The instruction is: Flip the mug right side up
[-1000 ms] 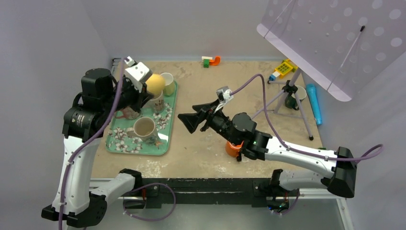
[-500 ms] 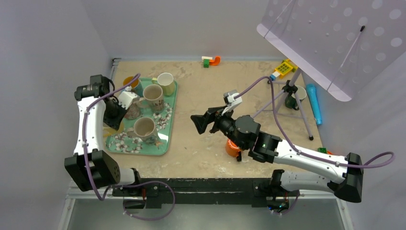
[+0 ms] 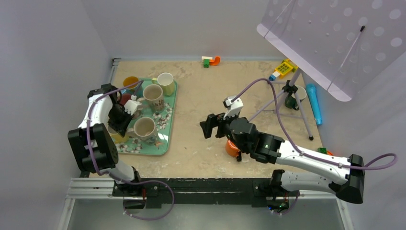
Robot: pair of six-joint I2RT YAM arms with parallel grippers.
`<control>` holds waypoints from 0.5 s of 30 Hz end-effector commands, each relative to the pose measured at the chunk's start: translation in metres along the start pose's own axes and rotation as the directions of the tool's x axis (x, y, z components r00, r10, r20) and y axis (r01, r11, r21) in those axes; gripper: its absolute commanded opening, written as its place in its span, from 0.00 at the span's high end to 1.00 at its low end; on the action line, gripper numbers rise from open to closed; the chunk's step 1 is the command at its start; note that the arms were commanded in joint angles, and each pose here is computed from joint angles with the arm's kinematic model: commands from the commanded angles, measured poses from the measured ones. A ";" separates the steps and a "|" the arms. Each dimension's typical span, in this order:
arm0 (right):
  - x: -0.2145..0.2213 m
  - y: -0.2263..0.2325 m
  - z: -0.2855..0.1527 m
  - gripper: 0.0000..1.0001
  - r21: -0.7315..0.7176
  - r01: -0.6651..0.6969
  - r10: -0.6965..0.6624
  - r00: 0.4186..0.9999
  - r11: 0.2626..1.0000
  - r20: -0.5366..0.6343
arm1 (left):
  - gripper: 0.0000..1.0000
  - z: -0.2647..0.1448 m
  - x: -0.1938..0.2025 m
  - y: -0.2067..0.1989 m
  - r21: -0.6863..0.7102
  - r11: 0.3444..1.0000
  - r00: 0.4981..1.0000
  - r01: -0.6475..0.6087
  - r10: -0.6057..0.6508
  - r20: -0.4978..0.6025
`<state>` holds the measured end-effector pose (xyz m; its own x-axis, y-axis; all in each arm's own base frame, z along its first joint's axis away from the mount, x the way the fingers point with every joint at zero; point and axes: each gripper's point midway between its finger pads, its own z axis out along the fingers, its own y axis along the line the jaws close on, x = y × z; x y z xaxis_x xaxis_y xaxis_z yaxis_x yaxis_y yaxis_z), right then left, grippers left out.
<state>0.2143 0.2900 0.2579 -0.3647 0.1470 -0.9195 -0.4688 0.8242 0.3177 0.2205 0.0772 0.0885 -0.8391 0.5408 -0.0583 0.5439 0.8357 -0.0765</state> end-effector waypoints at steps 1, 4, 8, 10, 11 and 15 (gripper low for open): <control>0.008 -0.034 -0.016 0.06 0.152 -0.039 0.044 0.999 0.988 -0.031 | 0.97 0.007 -0.011 0.008 0.003 1.000 0.999 -0.008 0.008 0.040; 0.033 -0.059 -0.027 0.06 0.265 -0.034 0.066 0.992 0.964 -0.110 | 0.71 0.004 -0.012 0.007 0.000 1.000 0.999 -0.009 0.009 0.050; 0.078 -0.085 -0.048 0.05 0.396 0.007 0.115 0.952 0.918 -0.282 | 0.48 -0.019 -0.016 0.009 -0.052 0.999 0.996 -0.004 0.009 0.094; 0.102 -0.093 -0.059 0.05 0.433 0.023 0.150 0.920 0.901 -0.362 | 0.48 -0.036 -0.022 0.005 -0.076 0.997 0.988 -0.001 0.012 0.151; 0.109 -0.093 -0.062 0.04 0.435 0.020 0.163 0.910 0.900 -0.381 | 0.47 -0.044 -0.026 0.002 -0.077 0.997 0.983 -0.004 0.018 0.183; 0.140 -0.089 -0.072 0.03 0.421 -0.003 0.223 0.852 0.907 -0.474 | 0.46 -0.071 -0.033 -0.010 -0.087 0.996 0.964 -0.004 0.027 0.265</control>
<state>0.1732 0.2118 0.1431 -0.6972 0.0236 -0.7165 -0.1558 0.9706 0.1836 0.2375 0.0722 0.1211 -0.8215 0.5387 -0.1870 0.5498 0.8353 -0.0087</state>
